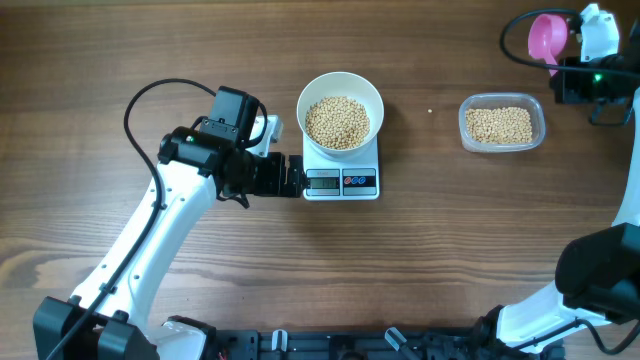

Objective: Scoop item into bowl and weigh 150g on scale
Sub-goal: 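Hold the pink scoop above the soybean tub with the right gripper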

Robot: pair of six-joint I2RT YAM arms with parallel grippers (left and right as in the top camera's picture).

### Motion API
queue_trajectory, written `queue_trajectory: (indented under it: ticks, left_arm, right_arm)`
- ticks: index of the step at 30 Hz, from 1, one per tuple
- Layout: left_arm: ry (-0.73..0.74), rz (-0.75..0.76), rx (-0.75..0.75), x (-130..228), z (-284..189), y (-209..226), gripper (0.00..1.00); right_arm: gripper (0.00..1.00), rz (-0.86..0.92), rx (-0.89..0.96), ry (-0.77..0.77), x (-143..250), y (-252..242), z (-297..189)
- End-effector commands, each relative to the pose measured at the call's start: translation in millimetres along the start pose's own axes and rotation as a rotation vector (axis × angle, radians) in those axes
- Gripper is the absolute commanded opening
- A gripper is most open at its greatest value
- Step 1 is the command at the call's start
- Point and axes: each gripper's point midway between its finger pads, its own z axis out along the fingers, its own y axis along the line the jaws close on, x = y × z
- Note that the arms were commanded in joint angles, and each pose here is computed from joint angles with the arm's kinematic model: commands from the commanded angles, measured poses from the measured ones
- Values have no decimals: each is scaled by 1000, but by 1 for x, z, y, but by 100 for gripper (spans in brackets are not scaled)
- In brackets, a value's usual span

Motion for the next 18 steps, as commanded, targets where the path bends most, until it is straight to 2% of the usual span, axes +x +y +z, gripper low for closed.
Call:
queue_trajectory:
  ticks: [1, 7, 11, 14, 18]
  left_arm:
    - [6, 16, 6, 0, 2, 0, 100]
    - [6, 16, 6, 0, 2, 0, 100]
    - [6, 16, 6, 0, 2, 0, 100]
    - [6, 16, 6, 0, 2, 0, 100]
    - [6, 16, 6, 0, 2, 0, 100]
  right_arm:
    - [4, 137, -36, -50, -12, 7, -6]
    - [4, 171, -67, 38, 7, 21, -4]
    - [4, 76, -86, 109, 21, 37, -3]
    - [4, 16, 67, 193, 34, 27, 3]
    - [4, 14, 97, 154, 24, 23, 11]
